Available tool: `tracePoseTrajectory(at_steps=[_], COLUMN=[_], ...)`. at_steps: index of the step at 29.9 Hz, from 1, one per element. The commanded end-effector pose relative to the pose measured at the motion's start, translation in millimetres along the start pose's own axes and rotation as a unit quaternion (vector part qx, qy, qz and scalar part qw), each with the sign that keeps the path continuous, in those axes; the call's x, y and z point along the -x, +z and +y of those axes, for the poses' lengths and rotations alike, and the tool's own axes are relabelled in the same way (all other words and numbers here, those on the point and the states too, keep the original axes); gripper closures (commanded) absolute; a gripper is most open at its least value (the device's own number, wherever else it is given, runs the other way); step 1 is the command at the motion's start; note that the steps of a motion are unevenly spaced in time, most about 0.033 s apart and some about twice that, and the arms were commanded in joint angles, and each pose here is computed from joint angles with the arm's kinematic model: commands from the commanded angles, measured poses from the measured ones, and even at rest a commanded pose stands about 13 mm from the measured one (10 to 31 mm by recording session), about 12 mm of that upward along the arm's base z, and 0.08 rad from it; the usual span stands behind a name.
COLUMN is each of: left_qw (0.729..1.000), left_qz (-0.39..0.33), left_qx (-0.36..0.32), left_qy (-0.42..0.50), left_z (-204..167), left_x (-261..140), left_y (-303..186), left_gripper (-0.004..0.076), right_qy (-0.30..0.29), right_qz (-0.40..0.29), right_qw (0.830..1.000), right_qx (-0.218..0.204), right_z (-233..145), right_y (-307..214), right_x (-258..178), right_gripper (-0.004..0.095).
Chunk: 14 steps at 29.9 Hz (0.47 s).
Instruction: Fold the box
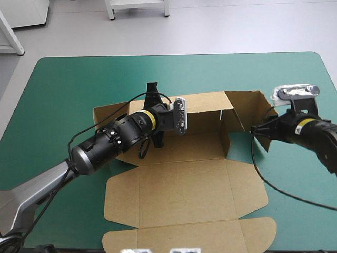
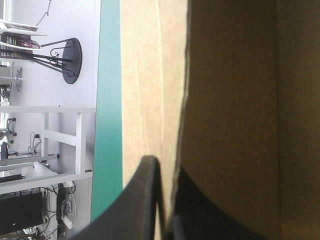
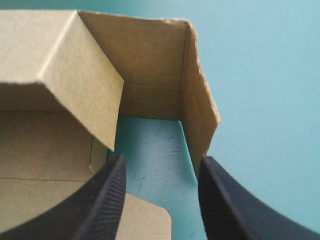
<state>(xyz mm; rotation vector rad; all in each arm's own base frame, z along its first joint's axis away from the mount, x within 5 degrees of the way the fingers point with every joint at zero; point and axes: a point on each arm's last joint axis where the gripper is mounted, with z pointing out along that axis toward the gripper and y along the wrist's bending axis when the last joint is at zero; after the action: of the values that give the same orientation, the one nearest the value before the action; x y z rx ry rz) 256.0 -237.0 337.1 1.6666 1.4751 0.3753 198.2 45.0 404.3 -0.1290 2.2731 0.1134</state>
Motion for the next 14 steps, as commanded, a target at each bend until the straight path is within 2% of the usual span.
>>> tracePoseTrajectory(at_steps=[1, 4, 8, 11, 14], left_qw=[0.997, 0.997, 0.999, 0.998, 0.998], left_qz=[-0.004, 0.004, 0.008, 0.008, 0.006], left_qx=[-0.043, -0.021, 0.031, 0.032, 0.039], left_qy=[-0.065, -0.069, -0.043, -0.047, -0.04], left_z=[-10, -15, -24, -28, -27], left_x=[7, 11, 18, 19, 19], left_y=[-4, -4, -3, -2, -2], left_gripper=[0.0732, 0.0732, 0.0732, 0.0732, 0.0732], right_qy=[-0.009, -0.012, -0.01, 0.0, 0.002], right_qz=[-0.025, -0.017, -0.041, -0.05, -0.052], right_qw=[1.0, 1.0, 0.999, 0.999, 0.999], right_qx=[-0.006, -0.007, -0.014, -0.02, -0.002], right_z=[1, 3, 0, -13, -25], right_y=[0, 6, 10, 16, 29], right_x=[33, 51, 79, 101, 122], right_gripper=[0.048, 0.048, 0.048, 0.0481, 0.0481])
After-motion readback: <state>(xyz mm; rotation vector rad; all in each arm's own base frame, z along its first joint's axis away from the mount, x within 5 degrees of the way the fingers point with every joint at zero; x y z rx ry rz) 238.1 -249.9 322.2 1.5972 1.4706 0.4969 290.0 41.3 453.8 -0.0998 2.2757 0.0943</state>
